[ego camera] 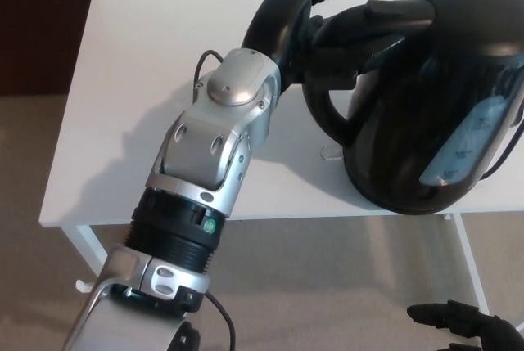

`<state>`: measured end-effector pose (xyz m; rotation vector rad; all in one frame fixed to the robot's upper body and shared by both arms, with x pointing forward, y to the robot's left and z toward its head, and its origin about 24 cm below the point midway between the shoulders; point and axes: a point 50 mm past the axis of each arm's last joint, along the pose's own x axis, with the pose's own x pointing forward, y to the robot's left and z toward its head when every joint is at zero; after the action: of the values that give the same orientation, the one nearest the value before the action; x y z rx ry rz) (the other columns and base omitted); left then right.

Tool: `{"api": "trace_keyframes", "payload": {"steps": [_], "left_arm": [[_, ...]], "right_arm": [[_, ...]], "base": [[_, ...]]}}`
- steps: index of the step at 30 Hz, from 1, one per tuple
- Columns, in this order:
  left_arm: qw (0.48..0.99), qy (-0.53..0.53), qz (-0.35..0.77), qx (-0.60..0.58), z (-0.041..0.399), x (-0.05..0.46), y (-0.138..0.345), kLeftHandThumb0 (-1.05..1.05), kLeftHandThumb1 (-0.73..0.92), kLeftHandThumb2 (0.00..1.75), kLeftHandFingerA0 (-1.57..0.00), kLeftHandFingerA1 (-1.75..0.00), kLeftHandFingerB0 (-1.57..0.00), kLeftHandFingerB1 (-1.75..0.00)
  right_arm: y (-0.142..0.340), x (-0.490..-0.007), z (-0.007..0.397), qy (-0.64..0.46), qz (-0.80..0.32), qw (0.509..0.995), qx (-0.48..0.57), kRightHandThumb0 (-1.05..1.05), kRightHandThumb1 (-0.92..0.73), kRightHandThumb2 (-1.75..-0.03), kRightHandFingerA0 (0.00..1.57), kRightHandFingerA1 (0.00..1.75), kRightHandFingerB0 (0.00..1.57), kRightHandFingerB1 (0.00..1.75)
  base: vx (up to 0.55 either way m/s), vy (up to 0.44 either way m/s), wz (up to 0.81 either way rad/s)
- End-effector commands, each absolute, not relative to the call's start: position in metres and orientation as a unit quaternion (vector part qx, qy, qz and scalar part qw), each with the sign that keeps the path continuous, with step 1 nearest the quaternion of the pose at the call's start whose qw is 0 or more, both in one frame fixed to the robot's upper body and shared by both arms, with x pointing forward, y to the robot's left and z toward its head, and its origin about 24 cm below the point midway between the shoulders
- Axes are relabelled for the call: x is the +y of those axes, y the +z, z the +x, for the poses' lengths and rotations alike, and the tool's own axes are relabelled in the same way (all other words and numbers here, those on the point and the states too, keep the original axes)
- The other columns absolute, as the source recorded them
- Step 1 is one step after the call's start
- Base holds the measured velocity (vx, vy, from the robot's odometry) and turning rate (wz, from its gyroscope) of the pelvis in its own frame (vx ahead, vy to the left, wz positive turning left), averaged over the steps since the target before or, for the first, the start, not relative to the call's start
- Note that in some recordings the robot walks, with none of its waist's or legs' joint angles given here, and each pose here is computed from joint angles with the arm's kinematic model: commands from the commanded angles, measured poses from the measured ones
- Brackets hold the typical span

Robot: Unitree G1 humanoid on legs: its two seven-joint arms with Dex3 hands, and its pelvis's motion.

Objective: The robot walk towards a table in front and uses its left hand to pick up the pot from the base and places it on the table

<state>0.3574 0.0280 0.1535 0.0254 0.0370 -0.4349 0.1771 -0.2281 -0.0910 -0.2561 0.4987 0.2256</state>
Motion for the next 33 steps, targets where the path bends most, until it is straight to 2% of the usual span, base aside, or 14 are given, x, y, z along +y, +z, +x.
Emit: {"api": "trace_keyframes", "payload": {"steps": [1, 6, 7, 9, 13, 20, 22, 23, 24, 26, 27, 28, 30, 33], "left_arm": [[0.974, -0.224, 0.026, 0.012, 0.358, 0.024, 0.154, -0.47, 0.37, 0.63, -0.30, -0.43, -0.24, -0.37], [0.972, -0.231, 0.043, 0.019, 0.355, 0.030, 0.145, -0.44, 0.37, 0.62, -0.29, -0.43, -0.24, -0.36], [0.972, -0.230, 0.044, 0.022, 0.355, 0.030, 0.143, -0.44, 0.37, 0.62, -0.29, -0.43, -0.23, -0.36], [0.971, -0.232, 0.049, 0.028, 0.353, 0.032, 0.136, -0.44, 0.38, 0.63, -0.27, -0.43, -0.23, -0.36], [0.970, -0.232, 0.051, 0.041, 0.352, 0.033, 0.125, -0.47, 0.37, 0.64, -0.29, -0.44, -0.22, -0.36], [0.972, -0.226, 0.039, 0.048, 0.354, 0.030, 0.121, -0.37, 0.58, 0.58, -0.62, -0.41, -0.38, -0.33], [0.972, -0.229, 0.034, 0.046, 0.353, 0.030, 0.119, -0.34, 0.81, 0.64, -1.06, -0.64, -0.50, -0.37], [0.972, -0.229, 0.030, 0.045, 0.354, 0.030, 0.118, -0.34, 0.81, 0.64, -1.06, -0.64, -0.50, -0.37], [0.972, -0.230, 0.019, 0.042, 0.353, 0.028, 0.117, -0.33, 0.87, 0.65, -1.21, -1.25, -0.67, -0.44], [0.973, -0.227, -0.002, 0.039, 0.349, 0.023, 0.114, -0.33, 0.86, 0.67, -1.14, -1.41, -0.75, -0.48], [0.973, -0.225, -0.019, 0.040, 0.349, 0.021, 0.117, -0.33, 0.85, 0.67, -1.07, -1.42, -0.83, -0.57], [0.973, -0.224, -0.038, 0.041, 0.348, 0.020, 0.120, -0.31, 0.82, 0.68, -0.92, -1.44, -0.75, -0.86], [0.971, -0.225, -0.065, 0.044, 0.347, 0.018, 0.123, -0.31, 0.83, 0.64, -0.93, -1.44, -0.71, -0.98], [0.968, -0.225, -0.098, 0.046, 0.346, 0.017, 0.125, -0.31, 0.81, 0.69, -0.82, -1.59, -0.61, -1.05]], "right_arm": [[-0.089, -0.233, 0.178, 0.101, -0.123, 0.956, 0.247, -0.65, -0.43, -0.78, 0.79, 0.57, 0.52, 0.49], [-0.089, -0.233, 0.179, 0.106, -0.126, 0.956, 0.242, -0.66, -0.43, -0.78, 0.79, 0.56, 0.53, 0.49], [-0.089, -0.234, 0.178, 0.106, -0.127, 0.956, 0.244, -0.61, -0.52, -0.57, 0.86, 0.45, 0.58, 0.38], [-0.090, -0.234, 0.176, 0.104, -0.126, 0.955, 0.248, -0.61, -0.51, -0.57, 0.86, 0.45, 0.58, 0.38], [-0.090, -0.235, 0.174, 0.100, -0.119, 0.956, 0.250, -0.66, -0.42, -0.78, 0.79, 0.56, 0.53, 0.49], [-0.084, -0.236, 0.185, 0.096, -0.123, 0.959, 0.236, -0.65, -0.45, -0.61, 0.86, 0.49, 0.57, 0.40], [-0.084, -0.235, 0.184, 0.097, -0.117, 0.960, 0.237, -0.65, -0.44, -0.61, 0.84, 0.48, 0.56, 0.41], [-0.084, -0.235, 0.184, 0.097, -0.116, 0.960, 0.236, -0.65, -0.44, -0.61, 0.84, 0.48, 0.56, 0.41], [-0.084, -0.235, 0.183, 0.098, -0.116, 0.959, 0.238, -0.64, -0.44, -0.61, 0.84, 0.49, 0.57, 0.41], [-0.086, -0.236, 0.179, 0.098, -0.114, 0.959, 0.241, -0.62, -0.50, -0.56, 0.86, 0.44, 0.60, 0.38], [-0.086, -0.236, 0.179, 0.099, -0.113, 0.959, 0.240, -0.64, -0.42, -0.77, 0.77, 0.56, 0.53, 0.49], [-0.086, -0.236, 0.179, 0.101, -0.114, 0.959, 0.240, -0.65, -0.43, -0.78, 0.77, 0.56, 0.53, 0.49], [-0.087, -0.236, 0.178, 0.101, -0.117, 0.958, 0.242, -0.60, -0.51, -0.57, 0.85, 0.45, 0.59, 0.38], [-0.087, -0.236, 0.177, 0.103, -0.124, 0.957, 0.243, -0.66, -0.45, -0.62, 0.84, 0.49, 0.56, 0.41]], "base": [[0.00, 0.000, 0.00], [0.00, 0.000, 0.00], [0.00, 0.000, 0.00], [0.00, 0.000, 0.00], [0.00, 0.000, 0.00], [0.00, 0.000, 0.00], [0.00, 0.000, 0.00], [0.00, 0.000, 0.00], [0.00, 0.000, 0.00], [0.00, 0.000, 0.00], [0.00, 0.000, 0.00], [0.00, 0.000, 0.06], [0.00, 0.000, 0.04], [0.00, 0.000, 0.00]]}}
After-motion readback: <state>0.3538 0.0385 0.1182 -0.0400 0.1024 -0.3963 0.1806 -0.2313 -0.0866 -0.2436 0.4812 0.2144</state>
